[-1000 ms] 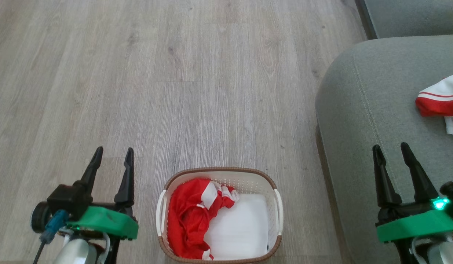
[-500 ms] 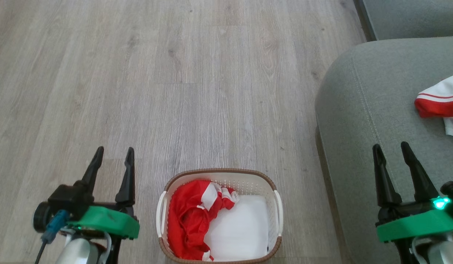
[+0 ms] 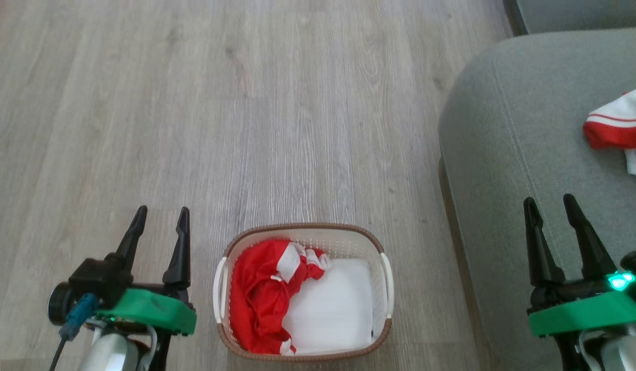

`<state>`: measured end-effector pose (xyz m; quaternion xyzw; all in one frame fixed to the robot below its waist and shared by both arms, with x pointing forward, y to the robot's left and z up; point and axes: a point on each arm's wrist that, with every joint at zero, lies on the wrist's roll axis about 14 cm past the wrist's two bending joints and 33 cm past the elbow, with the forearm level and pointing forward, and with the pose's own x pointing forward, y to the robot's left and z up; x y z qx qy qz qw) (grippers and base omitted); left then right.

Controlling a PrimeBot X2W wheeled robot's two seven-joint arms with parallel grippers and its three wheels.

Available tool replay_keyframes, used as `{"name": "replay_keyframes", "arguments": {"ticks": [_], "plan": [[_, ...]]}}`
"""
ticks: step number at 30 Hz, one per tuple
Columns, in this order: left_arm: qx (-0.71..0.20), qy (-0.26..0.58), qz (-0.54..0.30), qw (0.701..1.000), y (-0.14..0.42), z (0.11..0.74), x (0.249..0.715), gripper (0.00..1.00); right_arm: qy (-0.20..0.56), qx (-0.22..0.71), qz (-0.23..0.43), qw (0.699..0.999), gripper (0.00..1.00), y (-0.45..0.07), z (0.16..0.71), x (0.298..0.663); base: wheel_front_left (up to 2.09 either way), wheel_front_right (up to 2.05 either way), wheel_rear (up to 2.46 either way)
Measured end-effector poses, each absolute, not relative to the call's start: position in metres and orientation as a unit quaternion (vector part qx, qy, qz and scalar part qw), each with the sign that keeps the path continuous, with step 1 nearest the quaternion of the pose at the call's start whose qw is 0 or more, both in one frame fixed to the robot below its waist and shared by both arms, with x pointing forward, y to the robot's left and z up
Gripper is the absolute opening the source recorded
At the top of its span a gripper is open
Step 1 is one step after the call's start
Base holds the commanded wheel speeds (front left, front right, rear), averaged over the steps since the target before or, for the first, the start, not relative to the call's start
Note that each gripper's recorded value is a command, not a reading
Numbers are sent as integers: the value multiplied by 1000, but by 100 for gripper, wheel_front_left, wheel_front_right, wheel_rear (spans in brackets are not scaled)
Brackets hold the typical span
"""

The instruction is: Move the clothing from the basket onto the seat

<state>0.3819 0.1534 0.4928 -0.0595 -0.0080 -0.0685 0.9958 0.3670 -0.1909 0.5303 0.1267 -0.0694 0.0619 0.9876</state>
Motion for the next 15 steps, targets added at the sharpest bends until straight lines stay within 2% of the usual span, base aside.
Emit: {"name": "replay_keyframes", "arguments": {"ticks": [15], "plan": [[-63,28,-116,991,125,461,429,100,-55,125,49,989,100,-198,515,402,0,0,0]]}}
